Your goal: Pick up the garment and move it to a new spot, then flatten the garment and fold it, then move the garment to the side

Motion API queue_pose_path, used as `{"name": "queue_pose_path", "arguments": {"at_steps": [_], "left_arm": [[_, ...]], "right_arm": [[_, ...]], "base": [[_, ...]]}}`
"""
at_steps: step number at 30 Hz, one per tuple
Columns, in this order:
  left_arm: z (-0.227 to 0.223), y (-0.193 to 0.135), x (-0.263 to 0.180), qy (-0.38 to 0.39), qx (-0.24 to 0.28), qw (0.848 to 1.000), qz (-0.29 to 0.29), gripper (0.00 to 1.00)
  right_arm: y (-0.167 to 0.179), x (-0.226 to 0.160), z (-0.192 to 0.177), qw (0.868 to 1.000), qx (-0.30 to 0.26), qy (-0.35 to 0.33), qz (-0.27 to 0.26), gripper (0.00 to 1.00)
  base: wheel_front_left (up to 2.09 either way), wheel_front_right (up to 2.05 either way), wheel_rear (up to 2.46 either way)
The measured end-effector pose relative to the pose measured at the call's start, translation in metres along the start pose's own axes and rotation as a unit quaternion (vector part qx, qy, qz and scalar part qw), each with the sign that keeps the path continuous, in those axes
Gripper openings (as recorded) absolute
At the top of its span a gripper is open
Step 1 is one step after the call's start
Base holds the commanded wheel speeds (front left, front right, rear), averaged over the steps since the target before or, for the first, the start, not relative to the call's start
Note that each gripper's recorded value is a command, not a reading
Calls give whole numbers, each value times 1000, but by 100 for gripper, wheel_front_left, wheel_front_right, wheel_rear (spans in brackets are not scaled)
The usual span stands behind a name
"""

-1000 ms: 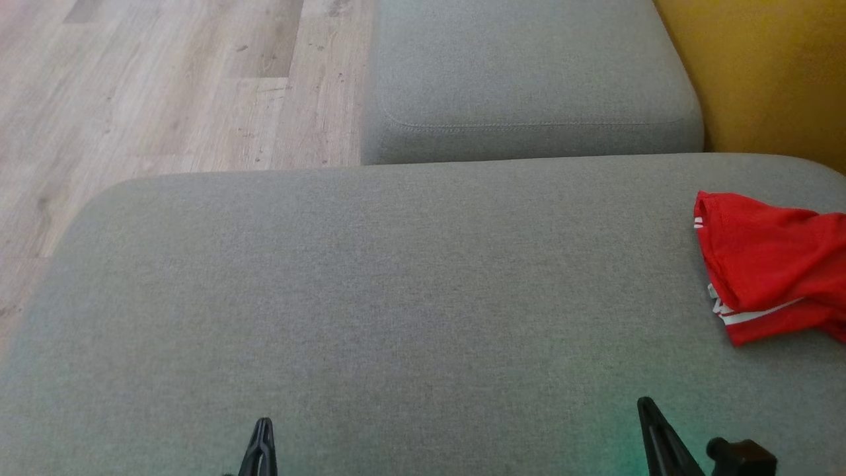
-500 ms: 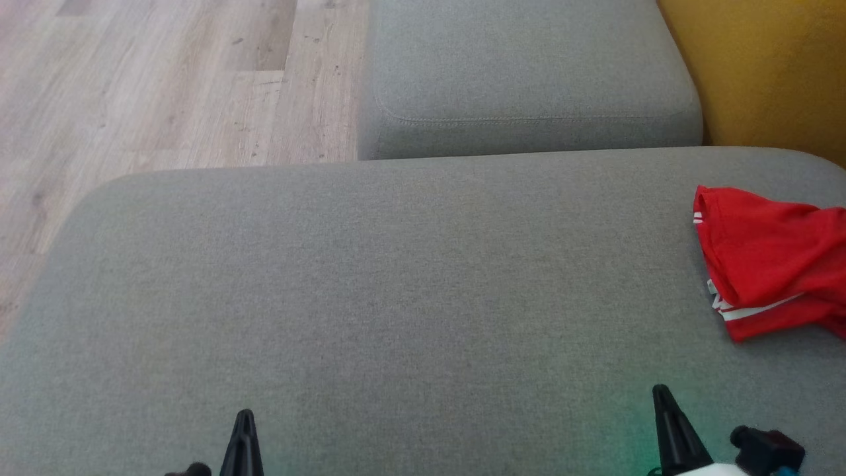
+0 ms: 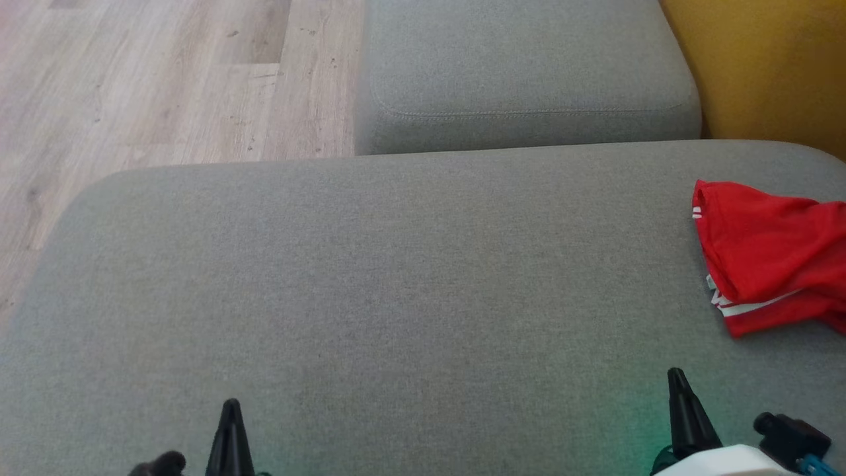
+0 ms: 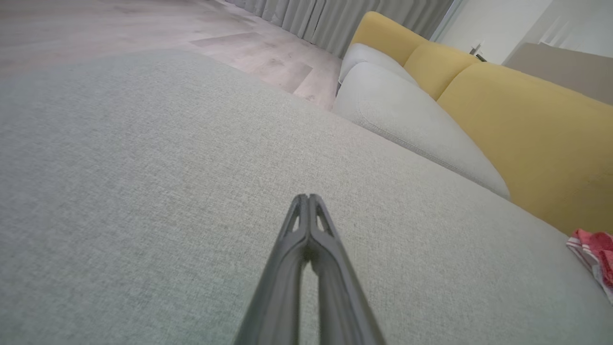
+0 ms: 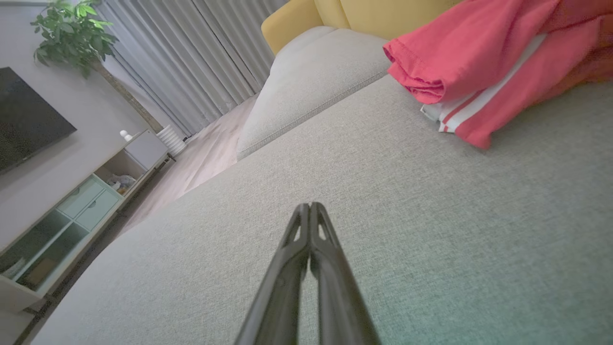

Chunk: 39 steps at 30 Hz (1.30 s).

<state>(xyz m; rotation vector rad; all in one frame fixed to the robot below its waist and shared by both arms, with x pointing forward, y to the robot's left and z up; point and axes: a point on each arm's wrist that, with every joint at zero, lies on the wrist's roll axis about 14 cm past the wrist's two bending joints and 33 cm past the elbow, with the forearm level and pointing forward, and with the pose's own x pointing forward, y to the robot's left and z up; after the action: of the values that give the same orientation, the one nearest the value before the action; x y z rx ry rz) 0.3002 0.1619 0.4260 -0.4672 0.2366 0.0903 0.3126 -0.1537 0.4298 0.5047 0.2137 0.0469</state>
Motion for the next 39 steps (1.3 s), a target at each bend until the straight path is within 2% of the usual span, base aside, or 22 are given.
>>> {"name": "queue_pose_path", "arguments": {"at_steps": [18, 39], "left_arm": [[8, 3, 12, 9, -113, 994, 3, 0], [19, 0, 27, 15, -236, 972, -8, 0]], "right_arm": [[-8, 10, 14, 994, 111, -15, -18, 0], [-15, 20, 27, 972, 233, -30, -29, 0]], "base": [[0, 0, 0], [0, 0, 0]]}}
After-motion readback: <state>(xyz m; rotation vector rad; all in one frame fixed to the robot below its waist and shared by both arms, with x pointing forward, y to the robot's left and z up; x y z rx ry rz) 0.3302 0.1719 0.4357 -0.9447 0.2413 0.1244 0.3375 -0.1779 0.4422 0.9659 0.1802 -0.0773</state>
